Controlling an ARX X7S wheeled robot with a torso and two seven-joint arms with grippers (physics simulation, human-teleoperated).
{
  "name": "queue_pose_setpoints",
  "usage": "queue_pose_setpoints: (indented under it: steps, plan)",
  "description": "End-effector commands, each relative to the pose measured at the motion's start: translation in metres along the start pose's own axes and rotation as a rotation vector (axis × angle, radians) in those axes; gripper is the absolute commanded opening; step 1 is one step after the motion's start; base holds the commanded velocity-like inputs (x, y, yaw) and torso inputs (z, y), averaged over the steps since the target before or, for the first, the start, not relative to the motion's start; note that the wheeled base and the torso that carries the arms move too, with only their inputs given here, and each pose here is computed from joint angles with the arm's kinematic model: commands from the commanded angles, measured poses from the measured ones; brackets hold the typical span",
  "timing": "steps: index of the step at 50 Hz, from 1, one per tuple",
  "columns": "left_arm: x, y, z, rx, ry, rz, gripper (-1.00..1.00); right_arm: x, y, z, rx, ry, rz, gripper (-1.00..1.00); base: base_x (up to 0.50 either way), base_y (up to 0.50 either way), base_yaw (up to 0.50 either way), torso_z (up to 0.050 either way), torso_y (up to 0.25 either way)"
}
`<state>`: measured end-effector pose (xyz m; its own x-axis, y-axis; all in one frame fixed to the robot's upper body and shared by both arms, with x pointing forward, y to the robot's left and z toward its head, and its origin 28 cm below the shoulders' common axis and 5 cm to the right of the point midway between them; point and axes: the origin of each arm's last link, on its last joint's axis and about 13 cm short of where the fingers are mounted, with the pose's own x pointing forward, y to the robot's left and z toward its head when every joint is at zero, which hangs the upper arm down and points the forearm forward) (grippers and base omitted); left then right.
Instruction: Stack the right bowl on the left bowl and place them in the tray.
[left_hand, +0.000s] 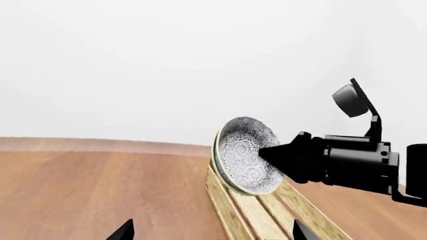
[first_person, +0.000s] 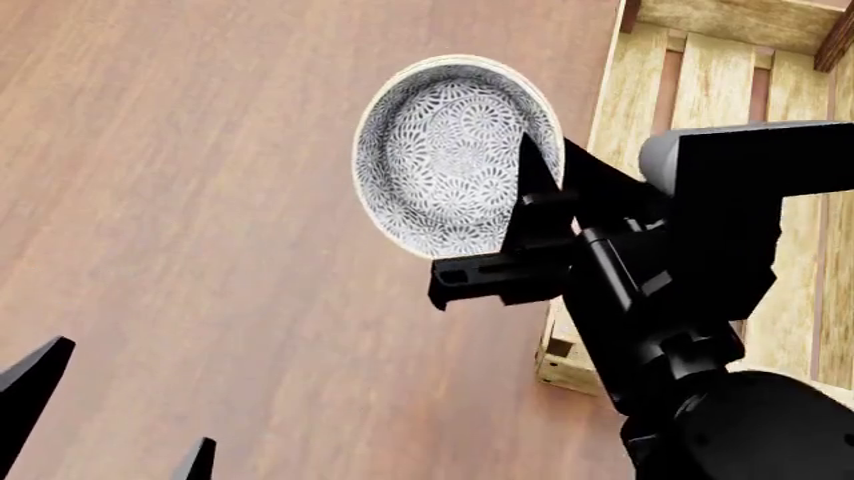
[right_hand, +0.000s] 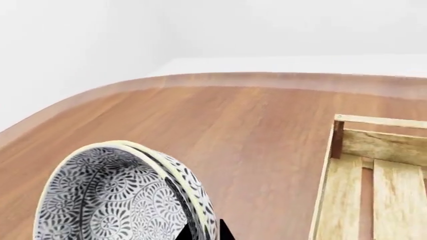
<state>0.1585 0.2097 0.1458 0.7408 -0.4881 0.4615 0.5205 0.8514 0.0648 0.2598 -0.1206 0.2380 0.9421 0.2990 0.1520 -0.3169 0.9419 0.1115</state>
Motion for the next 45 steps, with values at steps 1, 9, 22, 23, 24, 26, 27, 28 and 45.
queue_pose_setpoints:
  steps: [1, 9, 22, 23, 24, 26, 27, 28, 45]
  plan:
    - [-0.001, 0.004, -0.001, -0.022, -0.064, 0.068, 1.00, 0.042, -0.021, 0.029, 0.056, -0.097, -0.083, -1.00, 0.00, 0.00, 0.00, 0.000, 0.000]
    - [-0.001, 0.005, -0.008, -0.035, -0.051, 0.074, 1.00, 0.074, -0.038, 0.038, 0.156, -0.097, -0.124, -1.00, 0.00, 0.00, 0.00, 0.000, 0.001]
    - [0.001, 0.001, -0.007, -0.023, -0.044, 0.064, 1.00, 0.110, -0.065, 0.032, 0.315, -0.105, -0.277, -1.00, 0.00, 0.00, 0.00, 0.001, 0.002]
    - [0.001, 0.000, -0.007, -0.023, -0.043, 0.064, 1.00, 0.114, -0.067, 0.033, 0.328, -0.105, -0.293, -1.00, 0.00, 0.00, 0.00, 0.000, 0.000]
    - [0.001, 0.000, -0.007, -0.022, -0.043, 0.064, 1.00, 0.116, -0.068, 0.033, 0.348, -0.111, -0.294, -1.00, 0.00, 0.00, 0.00, 0.000, 0.000]
    - [0.001, -0.001, -0.007, -0.020, -0.043, 0.062, 1.00, 0.119, -0.070, 0.033, 0.384, -0.118, -0.329, -1.00, 0.00, 0.00, 0.00, 0.000, 0.000]
    - [0.001, -0.001, -0.007, -0.022, -0.043, 0.063, 1.00, 0.120, -0.070, 0.032, 0.417, -0.127, -0.330, -1.00, 0.00, 0.00, 0.00, 0.000, 0.000]
    - [0.001, -0.001, -0.007, -0.022, -0.043, 0.063, 1.00, 0.122, -0.069, 0.032, 0.411, -0.130, -0.333, -1.00, 0.00, 0.00, 0.00, 0.000, 0.000]
    - [0.002, -0.003, -0.012, -0.021, -0.026, 0.054, 1.00, 0.143, -0.081, 0.016, 0.626, -0.135, -0.531, -1.00, 0.00, 0.00, 0.00, 0.000, 0.001]
